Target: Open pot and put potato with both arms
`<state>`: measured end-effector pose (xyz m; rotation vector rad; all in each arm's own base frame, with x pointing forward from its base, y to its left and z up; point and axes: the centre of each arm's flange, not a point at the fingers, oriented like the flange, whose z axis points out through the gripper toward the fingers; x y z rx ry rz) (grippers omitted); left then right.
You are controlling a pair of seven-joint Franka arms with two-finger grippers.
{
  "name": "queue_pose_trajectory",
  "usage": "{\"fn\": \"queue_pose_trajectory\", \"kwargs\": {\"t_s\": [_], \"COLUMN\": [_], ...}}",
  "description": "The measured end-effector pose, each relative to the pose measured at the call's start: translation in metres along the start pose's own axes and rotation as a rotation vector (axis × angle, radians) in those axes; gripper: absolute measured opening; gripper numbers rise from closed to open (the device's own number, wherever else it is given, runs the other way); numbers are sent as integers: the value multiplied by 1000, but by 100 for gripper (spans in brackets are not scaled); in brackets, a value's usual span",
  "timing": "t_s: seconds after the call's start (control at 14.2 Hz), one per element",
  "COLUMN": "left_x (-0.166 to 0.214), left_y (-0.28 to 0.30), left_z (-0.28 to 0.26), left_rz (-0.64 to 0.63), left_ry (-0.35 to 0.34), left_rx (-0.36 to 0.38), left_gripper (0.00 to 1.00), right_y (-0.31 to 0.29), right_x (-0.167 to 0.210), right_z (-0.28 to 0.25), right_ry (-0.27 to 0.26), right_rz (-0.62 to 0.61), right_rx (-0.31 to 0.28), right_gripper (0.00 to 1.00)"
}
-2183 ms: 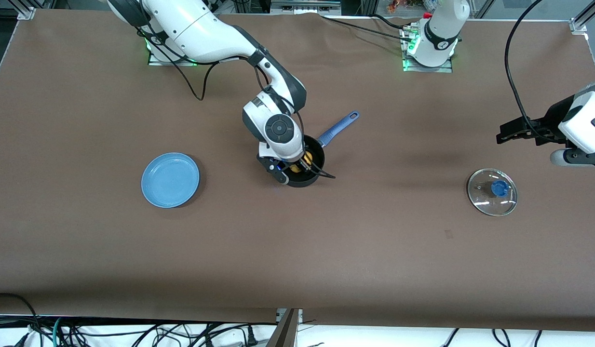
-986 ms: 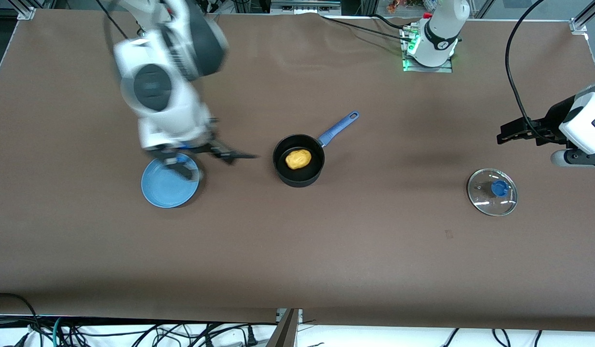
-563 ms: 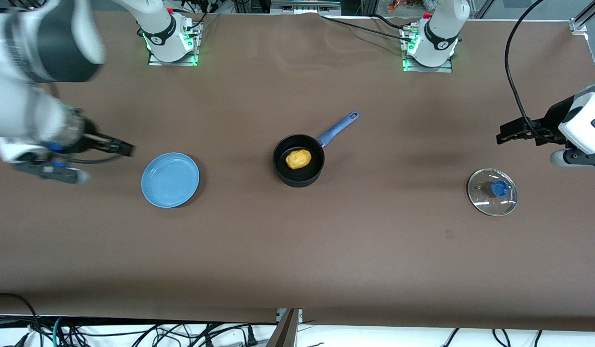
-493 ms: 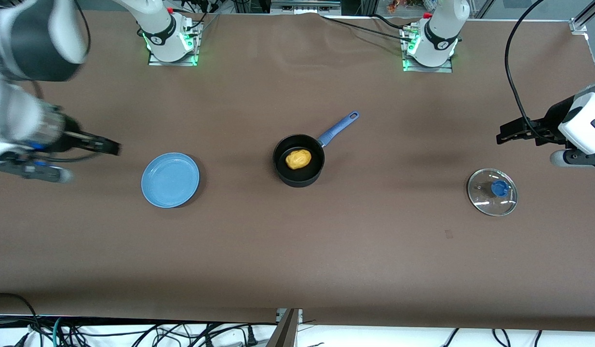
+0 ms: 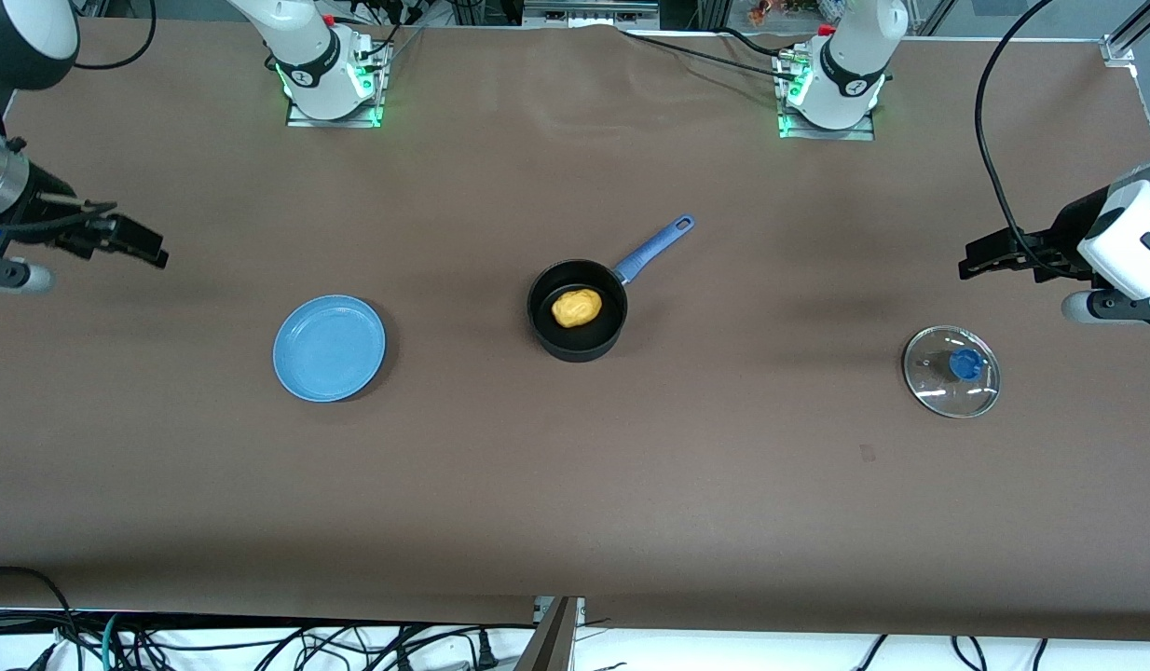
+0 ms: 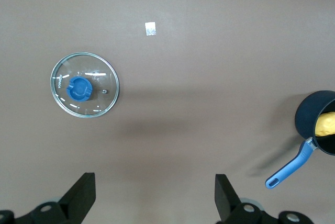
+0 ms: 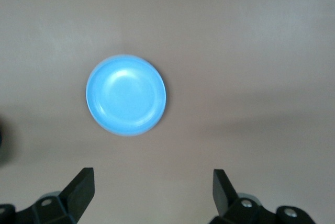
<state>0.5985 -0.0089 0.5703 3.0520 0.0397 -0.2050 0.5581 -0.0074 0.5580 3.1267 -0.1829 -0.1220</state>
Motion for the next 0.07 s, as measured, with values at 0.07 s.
{"fn": "queue_pose_trajectory", "kwargs": {"t_s": [0.07], "left_x": [0], "left_y": [0], "left_z": [0], "left_rz": [1], "left_ry": [0], "left_rx": [0], "left_gripper": [100], "right_y": [-1], "right_x": [-6], "right_z": [-3], "right_ry": [-19], "right_rz": [-3], "right_rx": [-2], "right_gripper": [100]}}
